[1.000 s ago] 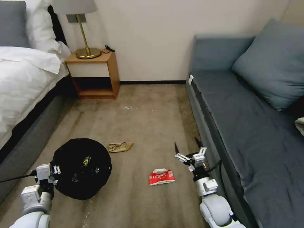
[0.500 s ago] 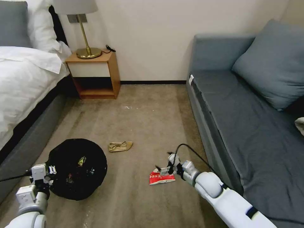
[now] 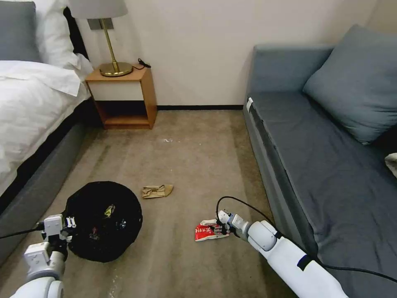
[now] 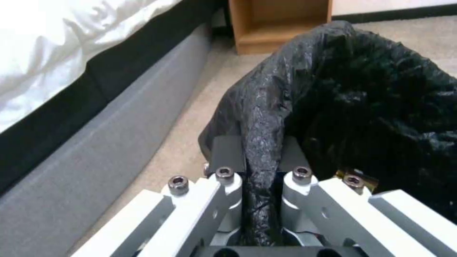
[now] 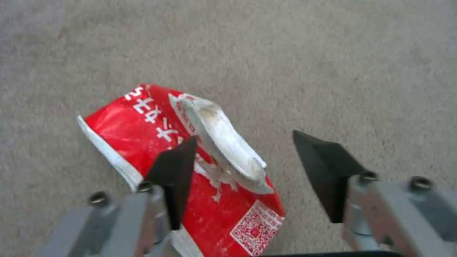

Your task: Pick up the trash bin, then pick up the garbage on the floor and place it into the trash bin.

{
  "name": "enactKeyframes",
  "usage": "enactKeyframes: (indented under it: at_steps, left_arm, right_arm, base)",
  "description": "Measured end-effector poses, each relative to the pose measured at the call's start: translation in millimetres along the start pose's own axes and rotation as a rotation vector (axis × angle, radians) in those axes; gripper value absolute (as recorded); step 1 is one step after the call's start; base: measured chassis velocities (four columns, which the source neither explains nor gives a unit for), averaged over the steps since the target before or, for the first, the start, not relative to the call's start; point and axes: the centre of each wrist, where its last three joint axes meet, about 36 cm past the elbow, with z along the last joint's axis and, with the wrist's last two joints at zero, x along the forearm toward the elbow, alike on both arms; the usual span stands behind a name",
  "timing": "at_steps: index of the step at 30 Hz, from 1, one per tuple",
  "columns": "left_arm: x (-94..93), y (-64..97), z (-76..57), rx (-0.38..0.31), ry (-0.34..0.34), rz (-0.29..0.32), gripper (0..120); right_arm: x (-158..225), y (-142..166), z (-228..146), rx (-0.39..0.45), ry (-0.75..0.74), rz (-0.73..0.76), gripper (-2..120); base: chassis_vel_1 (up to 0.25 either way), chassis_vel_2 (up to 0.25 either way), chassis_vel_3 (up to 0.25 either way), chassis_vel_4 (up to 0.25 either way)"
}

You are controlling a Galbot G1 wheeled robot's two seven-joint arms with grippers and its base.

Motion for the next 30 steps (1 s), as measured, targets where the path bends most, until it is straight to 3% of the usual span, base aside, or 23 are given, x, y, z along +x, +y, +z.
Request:
enactKeyframes:
  at_steps: [7, 13, 18, 21, 27, 30]
  left_arm:
    - [0.5, -5.1, 1.7, 0.004, 0.004, 0.008, 6]
    - [1.6, -5.9, 1.6, 0.005, 0.005, 0.008, 6]
    - [2.1, -6.0, 1.9, 0.005, 0.006, 0.008, 6]
    - [2.5, -6.1, 1.9, 0.005, 0.006, 0.008, 6]
    - [2.7, -6.4, 2.0, 0.005, 0.006, 0.008, 6]
    - [3.0, -11.6, 3.4, 0.009, 0.010, 0.017, 6]
  right_arm:
    - [-7, 3, 4, -0.031, -0.017, -0.006, 30]
    - [-8, 13, 14, -0.010, -0.005, -0.029, 8]
    - [-8, 16, 17, 0.001, -0.017, -0.029, 0]
    - [-6, 14, 11, -0.001, -0.076, 0.009, 0]
    - [5, 0, -37, -0.090, -0.322, 0.081, 0]
    - [16, 1, -92, -0.130, -0.581, 0.019, 0]
  base:
    - [0.000, 0.000, 0.000, 0.000]
    - [0.000, 0.000, 0.000, 0.000]
    - [0.000, 0.000, 0.000, 0.000]
    - [0.000, 0.000, 0.000, 0.000]
    - [0.000, 0.000, 0.000, 0.000]
    - [0.000, 0.000, 0.000, 0.000]
